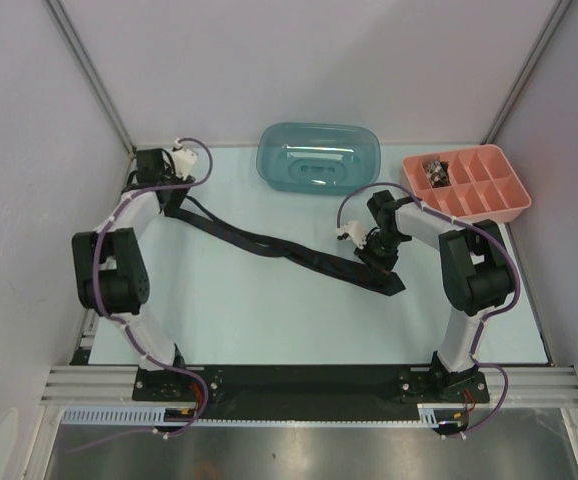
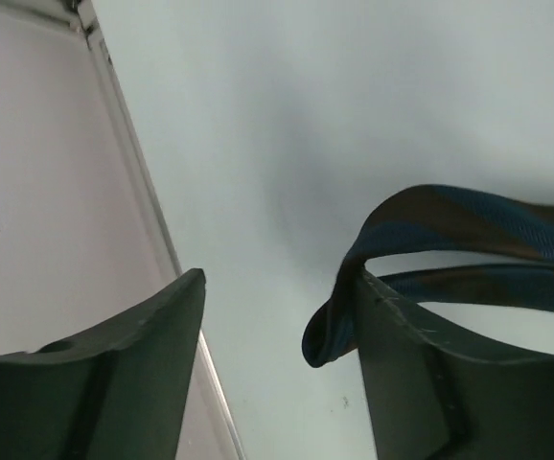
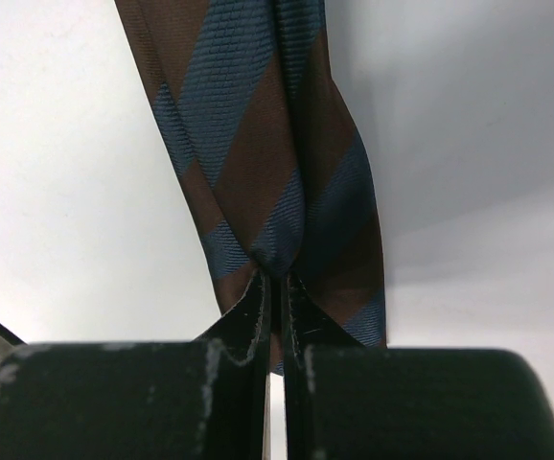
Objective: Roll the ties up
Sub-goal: Flatten out the tie at the center of the board.
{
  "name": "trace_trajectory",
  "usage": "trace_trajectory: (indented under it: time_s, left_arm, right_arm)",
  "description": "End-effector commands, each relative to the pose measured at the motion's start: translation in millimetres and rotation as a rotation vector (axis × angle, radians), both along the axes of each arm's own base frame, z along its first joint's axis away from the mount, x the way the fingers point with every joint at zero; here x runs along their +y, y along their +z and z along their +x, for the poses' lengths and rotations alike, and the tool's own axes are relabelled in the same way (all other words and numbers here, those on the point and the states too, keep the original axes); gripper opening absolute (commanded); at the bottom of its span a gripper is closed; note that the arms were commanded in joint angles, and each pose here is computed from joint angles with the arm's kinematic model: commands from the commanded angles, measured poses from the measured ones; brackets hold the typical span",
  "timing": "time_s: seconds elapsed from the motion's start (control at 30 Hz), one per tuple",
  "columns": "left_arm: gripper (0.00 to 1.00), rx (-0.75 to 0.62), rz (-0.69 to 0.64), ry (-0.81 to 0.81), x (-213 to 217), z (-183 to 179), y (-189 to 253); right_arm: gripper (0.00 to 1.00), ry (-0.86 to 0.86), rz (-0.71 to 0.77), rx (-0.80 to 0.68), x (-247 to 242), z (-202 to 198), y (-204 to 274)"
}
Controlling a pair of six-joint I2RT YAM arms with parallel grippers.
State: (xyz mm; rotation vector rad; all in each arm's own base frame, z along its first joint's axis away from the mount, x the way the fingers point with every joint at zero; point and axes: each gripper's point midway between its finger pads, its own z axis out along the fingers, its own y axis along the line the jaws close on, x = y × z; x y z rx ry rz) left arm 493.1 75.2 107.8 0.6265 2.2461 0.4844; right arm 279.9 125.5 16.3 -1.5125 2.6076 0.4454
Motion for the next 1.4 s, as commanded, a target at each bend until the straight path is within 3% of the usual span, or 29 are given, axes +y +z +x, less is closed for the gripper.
trace_trajectory:
  time_s: [0.0, 0.2, 0.33, 0.43, 0.6, 0.8, 0.93, 1.07, 1.2, 1.37]
  left_arm:
    - [0.70, -0.067, -0.282, -0.316, -79.6, -26.2, 61.4]
    - [0.71, 0.069, -0.364, -0.625, -155.9, -65.7, 48.4]
    - [0.70, 0.123, -0.345, -0.572, -166.0, -57.6, 22.9]
    - [0.70, 0.190, -0.404, -0.692, -185.4, -73.0, 22.3]
    - [0.68, 0.243, -0.253, -0.855, -223.4, -94.3, -2.2]
    - [0.69, 0.328, -0.221, -0.926, -246.6, -103.9, -30.1]
    - [0.66, 0.317, -0.298, -0.968, -257.2, -121.4, -13.2]
    - [0.58, 0.201, -0.339, -0.851, -251.2, -129.5, 5.5]
    - [0.42, 0.085, -0.329, -0.827, -240.7, -153.7, 13.6]
    - [0.40, 0.164, -0.303, -0.909, -250.8, -181.8, -11.3]
  right_arm:
    - [0.00, 0.000, -0.012, 0.001, -1.9, 4.5, -10.2]
    - [0.00, -0.007, -0.001, 0.002, 0.3, 4.5, -9.5]
    - [0.00, -0.010, 0.002, 0.003, -0.3, 3.8, -9.5]
    - [0.00, -0.016, 0.004, 0.002, -0.9, 3.9, -8.4]
    - [0.00, -0.014, 0.014, 0.007, 1.3, 3.2, -9.0]
    - [0.00, -0.019, 0.014, 0.010, 0.7, 3.3, -10.3]
    - [0.00, -0.017, 0.014, 0.006, 1.2, 4.3, -9.7]
    - [0.00, -0.026, 0.020, 0.002, 2.5, 6.3, -7.4]
    - [0.00, -0.034, 0.027, 0.007, 4.9, 5.2, -6.6]
    - [0.00, -0.040, 0.027, 0.014, 5.1, 4.2, -7.3]
